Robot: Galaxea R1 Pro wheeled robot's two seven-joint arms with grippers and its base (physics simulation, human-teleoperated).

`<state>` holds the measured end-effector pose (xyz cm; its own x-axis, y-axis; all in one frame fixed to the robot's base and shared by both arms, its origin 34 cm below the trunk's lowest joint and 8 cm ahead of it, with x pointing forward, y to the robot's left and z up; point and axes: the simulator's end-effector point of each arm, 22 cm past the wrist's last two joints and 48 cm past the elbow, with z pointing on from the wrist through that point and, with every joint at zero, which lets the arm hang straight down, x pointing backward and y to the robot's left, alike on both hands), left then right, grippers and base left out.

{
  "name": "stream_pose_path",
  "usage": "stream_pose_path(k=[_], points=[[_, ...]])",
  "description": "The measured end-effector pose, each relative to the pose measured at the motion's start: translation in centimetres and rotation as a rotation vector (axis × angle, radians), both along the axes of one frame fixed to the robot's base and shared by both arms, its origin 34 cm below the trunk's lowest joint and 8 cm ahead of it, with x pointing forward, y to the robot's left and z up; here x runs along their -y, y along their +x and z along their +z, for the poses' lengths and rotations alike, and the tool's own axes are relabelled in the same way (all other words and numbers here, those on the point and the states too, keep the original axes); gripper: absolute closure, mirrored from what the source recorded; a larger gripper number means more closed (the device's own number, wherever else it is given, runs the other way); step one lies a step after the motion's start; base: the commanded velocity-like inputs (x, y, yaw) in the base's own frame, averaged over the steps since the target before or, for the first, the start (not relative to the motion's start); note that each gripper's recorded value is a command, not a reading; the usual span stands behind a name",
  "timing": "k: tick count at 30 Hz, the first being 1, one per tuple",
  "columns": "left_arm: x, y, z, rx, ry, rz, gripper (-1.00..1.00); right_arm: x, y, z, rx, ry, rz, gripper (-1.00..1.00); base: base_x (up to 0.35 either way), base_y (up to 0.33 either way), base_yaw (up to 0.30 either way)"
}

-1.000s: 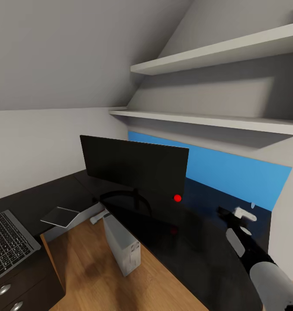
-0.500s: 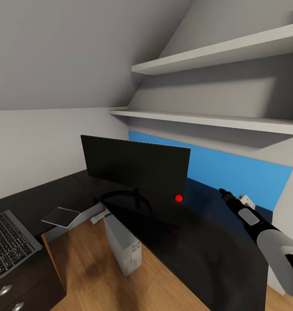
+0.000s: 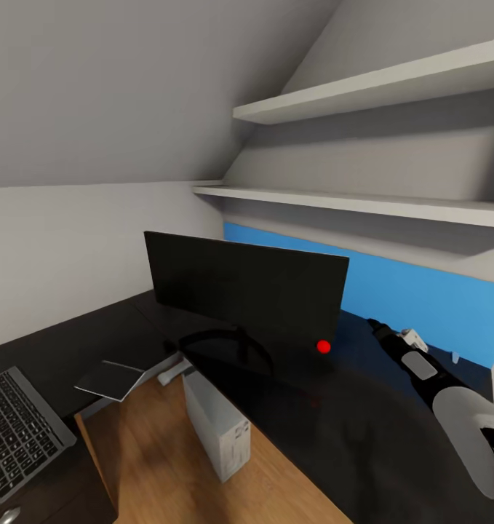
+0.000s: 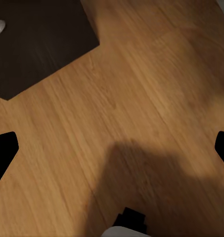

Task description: In the bedroom, organize the workspace by keeping the computer under the desk, ensuring the monitor is on the desk, placing the keyboard on the desk next to the monitor, placing the mouse on the desk next to the keyboard, moving the folder from the swivel chair onto the desk next to the mouse, stacking the notebook on top of the folder with the pen on top of the notebook, and positioning the swivel chair next to the desk.

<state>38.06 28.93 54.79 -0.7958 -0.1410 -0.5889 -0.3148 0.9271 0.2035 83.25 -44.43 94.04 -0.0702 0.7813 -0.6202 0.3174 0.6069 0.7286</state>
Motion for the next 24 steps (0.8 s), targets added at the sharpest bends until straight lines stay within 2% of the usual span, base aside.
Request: stream_pose_path(k=[9, 24], points=[[0.0, 0.0, 0.0, 0.000, -0.001, -0.001, -1.00, 0.3, -0.5, -1.1, -0.022, 0.004, -0.007, -1.00, 0.091, 0.006, 0.000], [0.0, 0.0, 0.0, -0.001, -0.001, -0.001, -1.00, 0.6, -0.7, -1.2, -0.027, 0.005, -0.012, -1.00, 0.268, 0.001, 0.000]])
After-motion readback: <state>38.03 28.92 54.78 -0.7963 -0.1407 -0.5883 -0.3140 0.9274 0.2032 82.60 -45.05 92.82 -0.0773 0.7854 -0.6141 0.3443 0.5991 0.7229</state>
